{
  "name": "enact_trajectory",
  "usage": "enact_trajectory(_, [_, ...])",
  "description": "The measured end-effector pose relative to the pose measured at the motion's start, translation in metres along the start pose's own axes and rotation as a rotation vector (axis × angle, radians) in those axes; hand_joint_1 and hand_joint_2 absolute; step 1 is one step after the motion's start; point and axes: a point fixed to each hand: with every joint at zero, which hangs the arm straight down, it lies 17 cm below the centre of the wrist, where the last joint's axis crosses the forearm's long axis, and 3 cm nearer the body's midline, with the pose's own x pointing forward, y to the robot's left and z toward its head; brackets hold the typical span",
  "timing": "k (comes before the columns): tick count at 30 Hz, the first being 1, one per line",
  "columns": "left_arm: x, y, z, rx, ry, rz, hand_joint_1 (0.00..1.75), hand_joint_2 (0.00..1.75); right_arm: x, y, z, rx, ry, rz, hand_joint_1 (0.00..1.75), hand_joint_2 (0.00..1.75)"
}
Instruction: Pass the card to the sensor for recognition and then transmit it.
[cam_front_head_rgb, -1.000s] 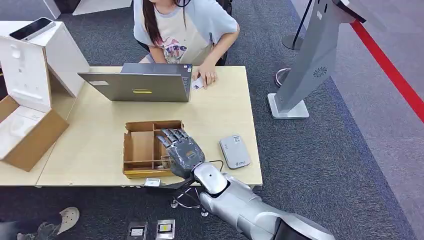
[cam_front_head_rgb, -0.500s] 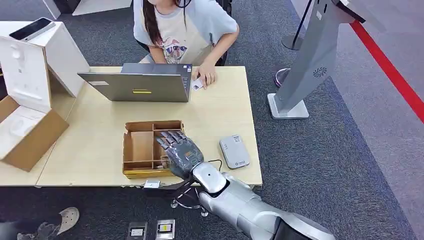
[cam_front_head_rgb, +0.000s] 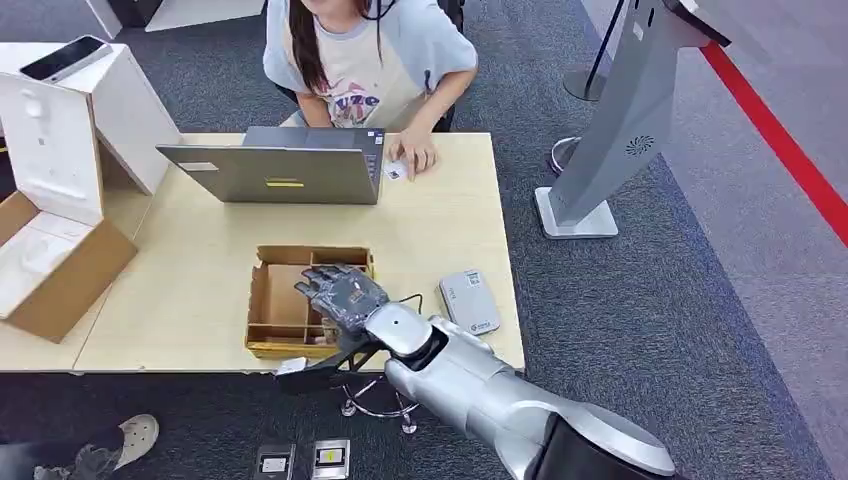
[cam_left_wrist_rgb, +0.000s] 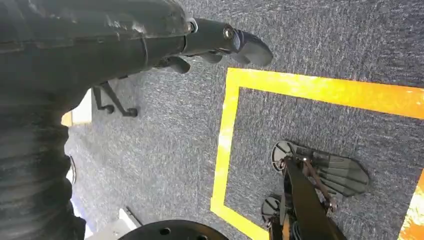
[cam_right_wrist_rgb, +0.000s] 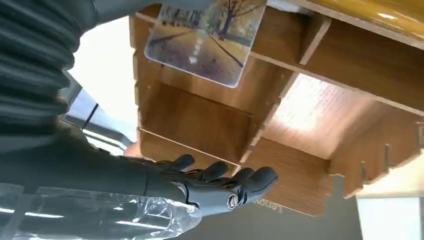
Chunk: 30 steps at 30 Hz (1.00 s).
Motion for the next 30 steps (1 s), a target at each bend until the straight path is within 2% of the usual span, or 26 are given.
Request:
enact_trajectory(1, [0.0, 0.0, 0.0, 0.001, 0.0, 0.0, 0.0, 1.75, 0.001, -0.001, 0.0, 0.0, -0.003, 0.001, 0.0, 1.75])
enact_trajectory(2, [0.0, 0.0, 0.0, 0.001, 0.0, 0.001, 0.0, 1.75, 0.002, -0.001, 0.0, 0.0, -0.005, 0.001, 1.59, 1.75])
enact_trajectory(3, [0.0, 0.0, 0.0, 0.001, 0.0, 0.001, 0.0, 1.75, 0.003, -0.002, 0.0, -0.001, -0.007, 0.001, 1.75, 1.75])
enact_trajectory(23, [-0.001, 0.003, 0.0, 0.014, 0.006, 0.025, 0.0, 1.75, 0.014, -0.009, 0.001, 0.002, -0.036, 0.0, 1.75, 1.75])
enact_trajectory(24, [-0.001, 0.003, 0.0, 0.014, 0.006, 0.025, 0.0, 1.75, 0.014, -0.009, 0.001, 0.001, -0.037, -0.001, 1.59, 1.75])
enact_trajectory(25, [-0.001, 0.002, 0.0, 0.014, 0.007, 0.026, 0.0, 1.75, 0.014, -0.01, 0.001, 0.001, -0.037, 0.0, 0.61, 1.75])
enact_trajectory(26, [-0.001, 0.002, 0.0, 0.014, 0.007, 0.027, 0.0, 1.75, 0.013, -0.01, 0.001, 0.001, -0.037, 0.002, 0.0, 1.75])
enact_trajectory(30, [-0.001, 0.002, 0.0, 0.012, 0.007, 0.029, 0.0, 1.75, 0.013, -0.01, 0.001, 0.003, -0.041, 0.005, 0.0, 1.75])
